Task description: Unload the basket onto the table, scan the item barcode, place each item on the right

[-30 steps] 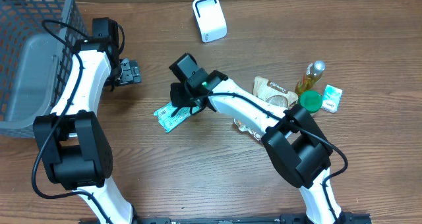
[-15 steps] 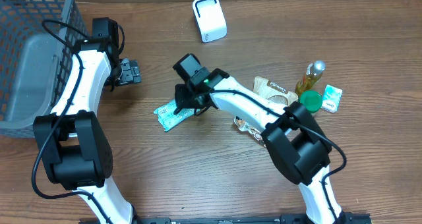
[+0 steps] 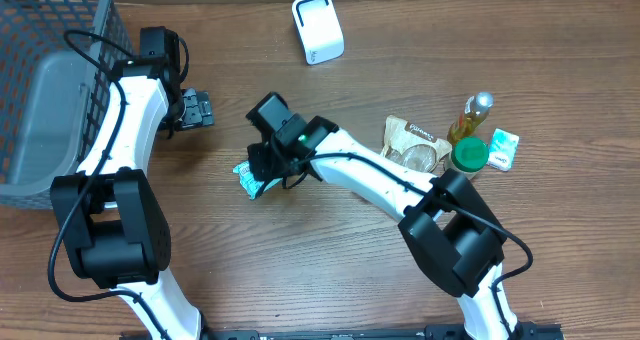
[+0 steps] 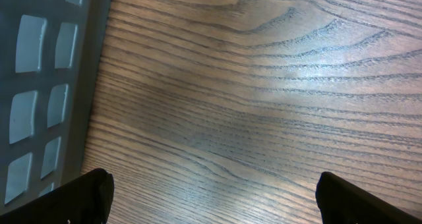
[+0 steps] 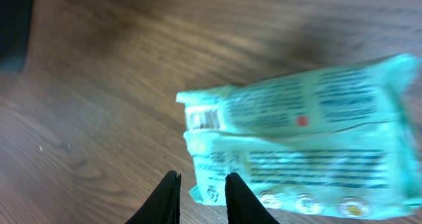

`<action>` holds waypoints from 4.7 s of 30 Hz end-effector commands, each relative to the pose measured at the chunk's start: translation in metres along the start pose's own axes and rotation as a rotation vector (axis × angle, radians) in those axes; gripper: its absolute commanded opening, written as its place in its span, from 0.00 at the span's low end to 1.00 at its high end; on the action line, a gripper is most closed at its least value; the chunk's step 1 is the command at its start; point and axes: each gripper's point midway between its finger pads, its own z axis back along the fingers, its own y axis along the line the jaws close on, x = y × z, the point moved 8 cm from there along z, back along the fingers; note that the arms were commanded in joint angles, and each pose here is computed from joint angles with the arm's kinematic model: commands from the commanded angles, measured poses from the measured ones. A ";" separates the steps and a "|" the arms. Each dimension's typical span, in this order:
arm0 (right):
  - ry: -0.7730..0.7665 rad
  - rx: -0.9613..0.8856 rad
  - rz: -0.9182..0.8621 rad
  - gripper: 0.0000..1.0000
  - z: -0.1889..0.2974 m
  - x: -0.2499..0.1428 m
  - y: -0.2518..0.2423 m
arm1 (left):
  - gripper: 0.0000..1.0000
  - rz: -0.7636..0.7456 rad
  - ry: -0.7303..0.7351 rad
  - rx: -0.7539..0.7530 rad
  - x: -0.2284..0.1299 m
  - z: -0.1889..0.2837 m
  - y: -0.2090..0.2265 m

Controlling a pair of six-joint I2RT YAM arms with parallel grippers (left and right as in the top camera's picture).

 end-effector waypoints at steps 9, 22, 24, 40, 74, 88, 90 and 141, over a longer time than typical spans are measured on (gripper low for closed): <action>-0.069 0.085 0.142 0.19 -0.017 -0.016 0.024 | 0.99 -0.006 -0.014 0.013 0.005 0.002 0.005; -0.067 0.006 0.138 0.15 -0.047 -0.023 0.010 | 1.00 -0.006 -0.014 0.013 0.005 0.002 0.005; -0.074 -0.014 0.137 0.15 -0.047 -0.022 0.008 | 1.00 -0.006 -0.014 0.013 0.005 0.002 0.005; -0.043 -0.057 0.025 0.10 -0.036 -0.006 -0.030 | 1.00 -0.006 -0.014 0.013 0.005 0.002 0.005; -0.153 -0.198 -0.128 0.58 0.040 0.054 -0.110 | 1.00 -0.006 -0.014 0.013 0.005 0.002 0.005; -0.100 -0.218 -0.115 0.61 0.038 0.045 -0.111 | 1.00 -0.006 -0.014 0.013 0.005 0.002 0.005; -0.088 -0.219 -0.114 0.61 0.038 0.042 -0.110 | 1.00 -0.006 -0.014 0.013 0.005 0.002 0.005; 0.002 -0.049 -0.032 0.79 0.030 0.031 -0.095 | 0.99 -0.006 -0.014 0.013 0.005 0.002 0.005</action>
